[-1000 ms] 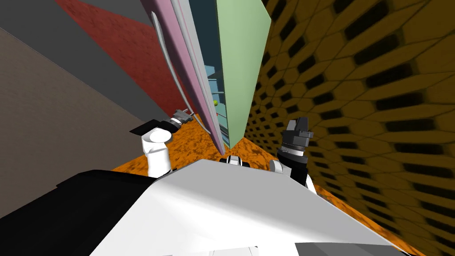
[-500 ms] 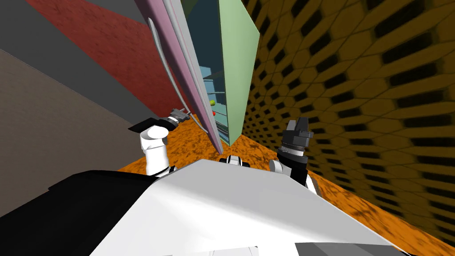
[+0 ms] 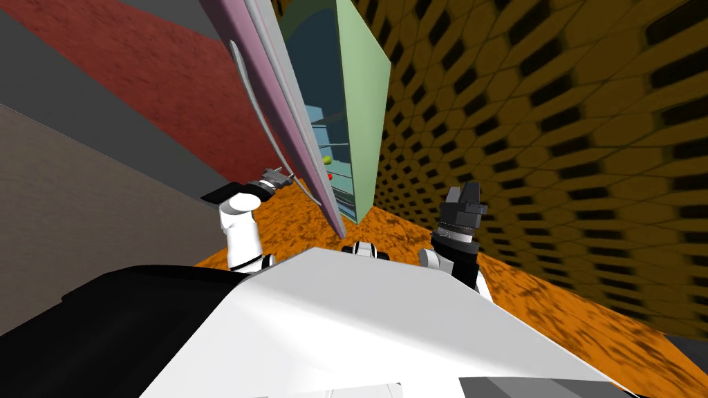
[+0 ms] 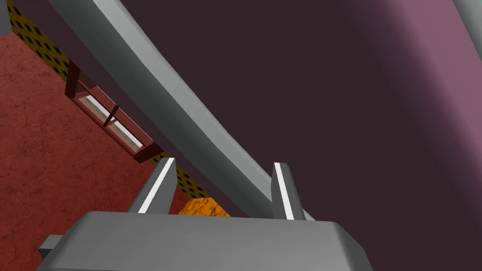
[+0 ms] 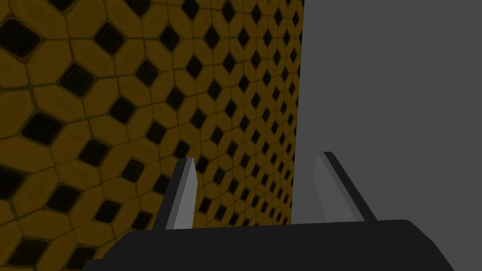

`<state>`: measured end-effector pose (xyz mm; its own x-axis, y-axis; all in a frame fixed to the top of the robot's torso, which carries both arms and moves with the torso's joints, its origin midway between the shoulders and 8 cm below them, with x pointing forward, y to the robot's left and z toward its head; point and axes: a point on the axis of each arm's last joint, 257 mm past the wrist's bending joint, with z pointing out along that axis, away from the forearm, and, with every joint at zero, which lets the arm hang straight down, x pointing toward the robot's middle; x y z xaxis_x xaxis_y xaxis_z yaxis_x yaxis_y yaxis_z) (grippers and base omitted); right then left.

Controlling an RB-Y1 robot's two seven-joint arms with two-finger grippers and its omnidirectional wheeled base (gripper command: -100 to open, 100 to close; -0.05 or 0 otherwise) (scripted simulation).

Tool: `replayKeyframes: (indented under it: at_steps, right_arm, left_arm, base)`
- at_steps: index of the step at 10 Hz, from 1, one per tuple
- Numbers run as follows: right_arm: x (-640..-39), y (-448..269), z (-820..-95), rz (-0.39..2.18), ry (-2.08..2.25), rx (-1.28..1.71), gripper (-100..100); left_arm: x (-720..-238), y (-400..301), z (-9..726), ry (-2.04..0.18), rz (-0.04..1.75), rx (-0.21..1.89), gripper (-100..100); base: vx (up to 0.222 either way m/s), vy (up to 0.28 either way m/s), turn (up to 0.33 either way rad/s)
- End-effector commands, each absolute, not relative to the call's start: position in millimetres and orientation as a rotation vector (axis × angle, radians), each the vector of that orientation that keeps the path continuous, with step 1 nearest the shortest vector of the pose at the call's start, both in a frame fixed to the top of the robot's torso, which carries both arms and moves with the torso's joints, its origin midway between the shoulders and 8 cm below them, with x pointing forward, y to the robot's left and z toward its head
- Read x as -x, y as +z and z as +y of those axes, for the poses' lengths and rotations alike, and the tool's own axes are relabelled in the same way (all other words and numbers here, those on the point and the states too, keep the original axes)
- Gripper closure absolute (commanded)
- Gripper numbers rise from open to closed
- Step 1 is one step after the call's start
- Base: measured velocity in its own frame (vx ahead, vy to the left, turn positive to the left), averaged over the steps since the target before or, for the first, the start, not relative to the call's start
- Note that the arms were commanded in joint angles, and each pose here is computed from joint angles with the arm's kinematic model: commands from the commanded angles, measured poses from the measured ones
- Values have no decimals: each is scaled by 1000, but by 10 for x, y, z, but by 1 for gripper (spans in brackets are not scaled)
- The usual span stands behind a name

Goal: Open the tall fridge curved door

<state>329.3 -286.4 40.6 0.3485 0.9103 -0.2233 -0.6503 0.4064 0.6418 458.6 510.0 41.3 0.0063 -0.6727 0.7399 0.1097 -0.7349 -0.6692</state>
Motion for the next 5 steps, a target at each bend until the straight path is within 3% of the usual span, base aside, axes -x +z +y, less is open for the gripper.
replayKeyframes:
  at_steps: [1,2,3,4,5]
  right_arm:
    - [-3293,406,-2864,613,1065,-492,0]
    - [-3293,405,-2865,614,1065,-492,0]
    - [-3292,404,-2865,614,1065,-492,0]
    - [-3293,405,-2864,613,1065,-492,0]
    - [-3293,406,-2864,613,1065,-492,0]
  left_arm:
    - [-4616,456,5431,-1765,520,1716,100]
    - [-4620,420,5461,-1761,513,1726,100]
    - [-4620,766,5576,-1766,513,1635,100]
    - [-4628,705,5631,-1754,507,1649,100]
    - [-4645,544,5768,-1739,475,1695,100]
  base:
    - [-200,76,-353]
    - [-26,14,-43]
    - [-149,52,-275]
    - [-308,77,-409]
    - [-226,47,-199]
